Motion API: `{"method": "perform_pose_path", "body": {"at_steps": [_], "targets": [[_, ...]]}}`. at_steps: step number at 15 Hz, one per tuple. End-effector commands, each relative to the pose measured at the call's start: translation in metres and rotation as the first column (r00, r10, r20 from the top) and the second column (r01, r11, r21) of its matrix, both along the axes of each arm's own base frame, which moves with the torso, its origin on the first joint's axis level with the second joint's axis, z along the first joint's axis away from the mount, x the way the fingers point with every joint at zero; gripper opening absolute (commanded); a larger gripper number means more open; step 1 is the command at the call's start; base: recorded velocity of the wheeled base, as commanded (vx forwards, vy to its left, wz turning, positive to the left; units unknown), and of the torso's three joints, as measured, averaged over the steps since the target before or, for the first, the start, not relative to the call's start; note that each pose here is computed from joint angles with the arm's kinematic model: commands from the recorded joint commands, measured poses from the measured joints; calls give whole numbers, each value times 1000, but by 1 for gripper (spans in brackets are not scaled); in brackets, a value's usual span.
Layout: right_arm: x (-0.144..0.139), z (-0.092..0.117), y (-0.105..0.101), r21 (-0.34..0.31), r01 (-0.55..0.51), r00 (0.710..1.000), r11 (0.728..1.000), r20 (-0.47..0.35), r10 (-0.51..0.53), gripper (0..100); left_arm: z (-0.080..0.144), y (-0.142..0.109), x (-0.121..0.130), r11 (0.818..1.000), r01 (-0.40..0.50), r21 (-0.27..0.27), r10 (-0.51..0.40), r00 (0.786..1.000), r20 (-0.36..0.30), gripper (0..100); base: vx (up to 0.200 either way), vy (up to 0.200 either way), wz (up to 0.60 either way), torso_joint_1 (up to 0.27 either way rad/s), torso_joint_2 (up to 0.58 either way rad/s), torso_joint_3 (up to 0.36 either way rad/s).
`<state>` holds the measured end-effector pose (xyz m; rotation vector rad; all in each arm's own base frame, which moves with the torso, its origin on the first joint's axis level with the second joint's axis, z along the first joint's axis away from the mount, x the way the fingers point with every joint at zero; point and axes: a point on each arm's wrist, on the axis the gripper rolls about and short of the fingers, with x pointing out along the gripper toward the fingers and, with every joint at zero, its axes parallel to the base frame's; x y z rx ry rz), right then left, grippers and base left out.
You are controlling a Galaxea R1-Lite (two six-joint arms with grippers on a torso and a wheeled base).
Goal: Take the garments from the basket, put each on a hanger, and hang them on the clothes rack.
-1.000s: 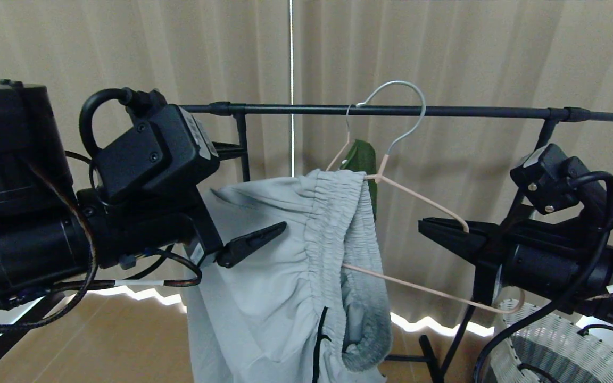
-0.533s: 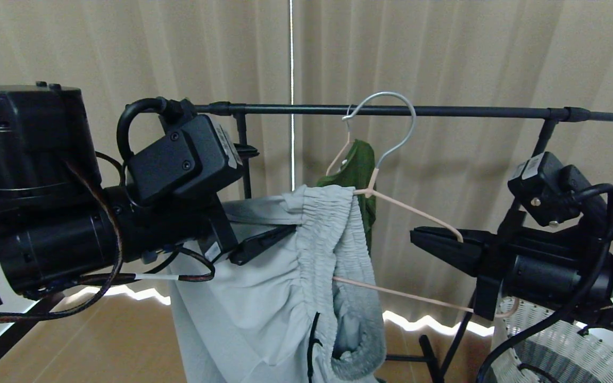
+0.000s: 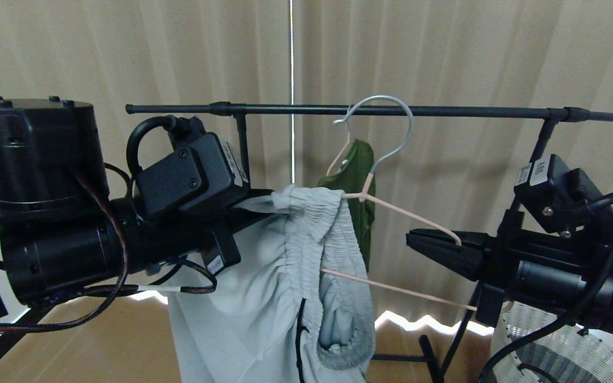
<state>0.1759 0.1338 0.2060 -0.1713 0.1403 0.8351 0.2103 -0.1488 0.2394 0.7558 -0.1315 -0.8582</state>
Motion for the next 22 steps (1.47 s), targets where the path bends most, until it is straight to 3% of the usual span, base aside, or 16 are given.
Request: {"method": "perform_pose_path", "body": {"at_steps": [1, 4, 7, 8, 11, 12, 13, 14, 15, 16, 17, 18, 21, 22], "targets": [[0, 0, 0, -1, 0, 1000, 1000, 0, 0, 0, -3, 2, -2, 1000, -4, 5, 4, 1000, -7, 0, 0, 0, 0, 0, 0, 0], [0, 0, 0, -2, 1, 1000, 1000, -2, -1, 0, -9, 3, -4, 1000, -4, 11, 4, 1000, -16, 0, 0, 0, 0, 0, 0, 0], [0, -1, -2, -2, 12, 1000, 1000, -2, -12, 0, -12, 7, -7, 1000, -18, -19, 18, 1000, 12, 0, 0, 0, 0, 0, 0, 0], [1, -1, -1, -3, 12, 1000, 1000, -1, -12, 100, -12, 7, -7, 1000, -18, -19, 18, 1000, 12, 0, 0, 0, 0, 0, 0, 0], [2, 1, -4, 2, 26, 1000, 1000, 6, -26, 100, -14, 8, -6, 998, -60, -23, 60, 998, -7, 0, 0, 0, 0, 0, 0, 0], [4, 4, -9, 8, 56, 998, 998, 16, -56, 100, -14, 9, -5, 990, -136, -33, 135, 991, -22, 0, 0, 0, 0, 0, 0, 0], [4, 8, -14, 18, 76, 997, 997, 32, -76, 100, -14, 10, -4, 977, -209, -45, 207, 978, -37, 0, 0, 0, 0, 0, 0, 0], [4, 10, -21, 23, 102, 994, 995, 39, -102, 100, -16, 13, -4, 951, -304, -64, 300, 952, -67, 0, 0, 0, 0, 0, 0, 0], [2, 9, -25, 21, 117, 992, 993, 39, -117, 100, -18, 14, -4, 931, -356, -83, 348, 933, -97, 0, 0, 0, 0, 0, 0, 0], [1, 8, -26, 21, 118, 992, 993, 39, -119, 100, -18, 14, -4, 923, -372, -93, 362, 926, -110, 0, 0, 0, 0, 0, 0, 0], [-3, 9, -29, 26, 124, 991, 992, 45, -125, 100, -19, 17, -2, 889, -443, -118, 426, 894, -142, 0, 0, 0, 0, 0, 0, 0], [-5, 6, -30, 20, 123, 992, 992, 36, -124, 100, -18, 17, -1, 867, -475, -149, 451, 877, -167, 0, 0, 0, 0, 0, 0, 0], [-13, -11, -32, -13, 108, 994, 994, -8, -108, 100, -1, 16, -2, 823, -485, -297, 423, 871, -250, 0, 0, 0, 0, 0, 0, 0], [-15, -14, -30, -21, 94, 995, 995, -19, -94, 100, 2, 16, -3, 815, -485, -317, 419, 871, -257, 0, 0, 0, 0, 0, 0, 0]]}}
